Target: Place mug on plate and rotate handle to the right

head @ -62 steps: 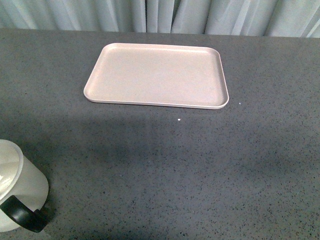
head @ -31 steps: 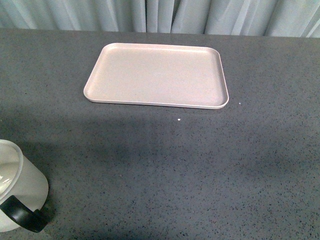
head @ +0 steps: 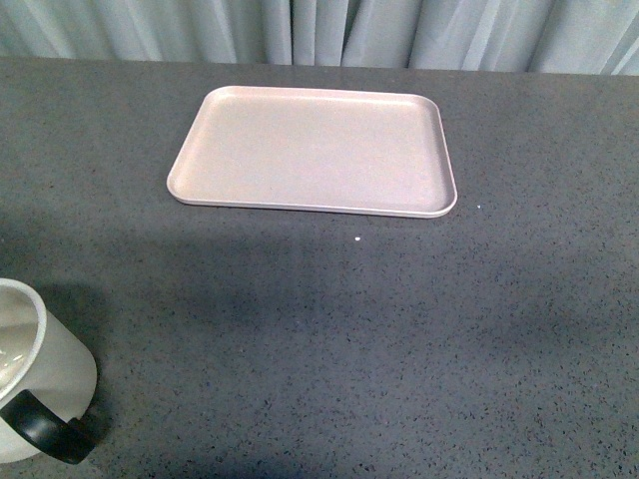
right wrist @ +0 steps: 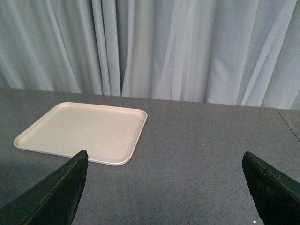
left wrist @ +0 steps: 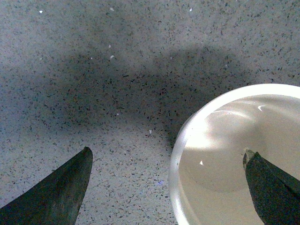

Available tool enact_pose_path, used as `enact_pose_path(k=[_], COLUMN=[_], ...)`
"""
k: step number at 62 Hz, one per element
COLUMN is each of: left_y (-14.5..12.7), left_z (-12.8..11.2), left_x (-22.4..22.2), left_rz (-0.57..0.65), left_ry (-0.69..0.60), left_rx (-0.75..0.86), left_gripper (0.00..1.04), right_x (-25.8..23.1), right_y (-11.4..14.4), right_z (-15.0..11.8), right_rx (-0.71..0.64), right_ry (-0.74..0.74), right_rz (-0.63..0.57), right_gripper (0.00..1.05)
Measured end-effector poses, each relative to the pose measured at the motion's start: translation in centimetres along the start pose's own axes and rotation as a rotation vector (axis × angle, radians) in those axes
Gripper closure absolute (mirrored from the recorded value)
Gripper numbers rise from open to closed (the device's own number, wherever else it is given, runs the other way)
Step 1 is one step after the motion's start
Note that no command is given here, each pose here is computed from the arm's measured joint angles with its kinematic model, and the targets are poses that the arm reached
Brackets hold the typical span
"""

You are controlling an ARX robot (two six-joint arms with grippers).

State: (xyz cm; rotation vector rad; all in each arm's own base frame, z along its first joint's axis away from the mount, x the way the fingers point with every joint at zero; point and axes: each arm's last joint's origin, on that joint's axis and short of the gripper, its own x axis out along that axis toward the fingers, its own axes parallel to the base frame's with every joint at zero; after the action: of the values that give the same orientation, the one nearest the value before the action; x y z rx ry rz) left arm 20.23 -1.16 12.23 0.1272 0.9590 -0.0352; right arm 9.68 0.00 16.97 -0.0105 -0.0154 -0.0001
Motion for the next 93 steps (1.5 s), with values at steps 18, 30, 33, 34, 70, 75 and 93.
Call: enact_pose_path(k=[18, 30, 33, 34, 70, 75, 93], left_y=[0.0, -0.3, -0.4, -0.4, -4.1, -5.4, -12.8], left_z=[-0.2, 0.2, 0.2, 0.2, 6.4, 8.4, 17.3], left_x=[1.1, 1.0, 1.0, 1.0, -1.3, -1.2, 1.7], left_rz=[-0.006, -0.019, -0.023, -0.024, -0.125, -0.138, -0.225], left_ry=[0.039, 0.033, 0.039, 0.042, -0.02, -0.03, -0.048], left_rx=[0.01, 0.008, 0.004, 0.003, -0.048, -0.046, -0.017], left_gripper=[0.31, 0.6, 0.67, 0.69, 1.03, 1.03, 1.03], right_x=[0.0, 0.0, 0.0, 0.0, 0.0, 0.0, 0.0], right_y=[0.0, 0.0, 0.0, 0.0, 0.0, 0.0, 0.0], right_z=[0.0, 0.0, 0.0, 0.0, 0.0, 0.0, 0.0], right_rx=[0.0, 0.0, 0.0, 0.0, 0.0, 0.0, 0.0], right_ry=[0.0, 0.0, 0.0, 0.0, 0.0, 0.0, 0.0], right_rz=[0.0, 0.0, 0.0, 0.0, 0.0, 0.0, 0.0], right_gripper=[0.09, 0.09, 0.09, 0.09, 0.09, 0.09, 0.09])
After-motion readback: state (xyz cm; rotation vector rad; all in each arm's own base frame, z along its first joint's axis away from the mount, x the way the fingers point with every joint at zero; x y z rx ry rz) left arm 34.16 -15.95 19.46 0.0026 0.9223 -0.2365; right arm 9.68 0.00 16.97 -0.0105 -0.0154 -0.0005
